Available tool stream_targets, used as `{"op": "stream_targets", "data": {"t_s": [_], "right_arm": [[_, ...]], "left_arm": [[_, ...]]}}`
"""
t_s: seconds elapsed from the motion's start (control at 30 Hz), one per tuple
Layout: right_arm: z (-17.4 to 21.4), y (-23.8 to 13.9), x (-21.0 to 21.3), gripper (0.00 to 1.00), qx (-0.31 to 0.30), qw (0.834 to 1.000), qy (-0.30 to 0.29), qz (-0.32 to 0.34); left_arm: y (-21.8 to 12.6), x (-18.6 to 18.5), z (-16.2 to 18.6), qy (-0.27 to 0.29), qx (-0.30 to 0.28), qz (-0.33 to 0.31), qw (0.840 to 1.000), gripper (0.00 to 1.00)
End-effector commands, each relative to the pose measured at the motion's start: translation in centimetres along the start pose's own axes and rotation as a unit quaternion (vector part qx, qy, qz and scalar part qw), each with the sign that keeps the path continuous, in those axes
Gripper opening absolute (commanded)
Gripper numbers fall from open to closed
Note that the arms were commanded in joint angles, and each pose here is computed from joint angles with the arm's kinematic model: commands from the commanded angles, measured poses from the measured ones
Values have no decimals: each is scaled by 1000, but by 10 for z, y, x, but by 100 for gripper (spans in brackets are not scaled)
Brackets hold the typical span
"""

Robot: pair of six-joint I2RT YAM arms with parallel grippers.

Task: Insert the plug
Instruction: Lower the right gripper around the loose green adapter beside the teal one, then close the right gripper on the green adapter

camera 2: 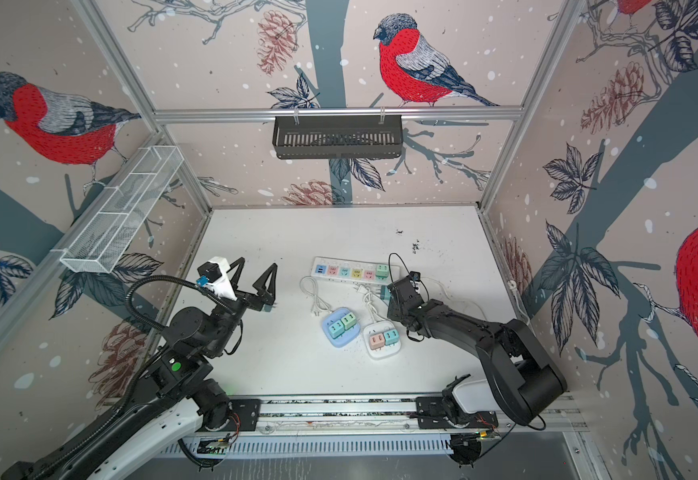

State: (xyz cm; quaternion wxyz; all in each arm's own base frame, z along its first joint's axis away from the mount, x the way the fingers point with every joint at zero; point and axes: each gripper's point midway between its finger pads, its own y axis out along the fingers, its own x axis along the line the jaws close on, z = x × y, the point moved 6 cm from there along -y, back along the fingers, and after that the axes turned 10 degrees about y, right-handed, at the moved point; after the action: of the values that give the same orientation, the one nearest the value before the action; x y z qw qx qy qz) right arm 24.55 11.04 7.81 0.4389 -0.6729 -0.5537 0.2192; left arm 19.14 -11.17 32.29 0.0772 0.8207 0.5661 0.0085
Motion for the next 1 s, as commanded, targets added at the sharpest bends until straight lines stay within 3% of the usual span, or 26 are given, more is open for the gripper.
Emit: {"op": "stream_targets", "data": {"t_s": [0.0,0.3,0.77,0.97], "right_arm": [[0,-2,-12,78,-9,1000,20,16],[-5,-15,-31,70,-25,997,71,-16],[-26,-4,-17,70,-15,999,44,-4],[-22,8,-20,64,5,999,33,11]], "left_arm": [[0,-1,-3,2,-7,7,1000,98],[-3,-1,-5,0,-10,10,1000,99],[-3,-2,-4,1,-9,12,1000,98],[-2,-1,-4,3,-9,10,1000,98]]}}
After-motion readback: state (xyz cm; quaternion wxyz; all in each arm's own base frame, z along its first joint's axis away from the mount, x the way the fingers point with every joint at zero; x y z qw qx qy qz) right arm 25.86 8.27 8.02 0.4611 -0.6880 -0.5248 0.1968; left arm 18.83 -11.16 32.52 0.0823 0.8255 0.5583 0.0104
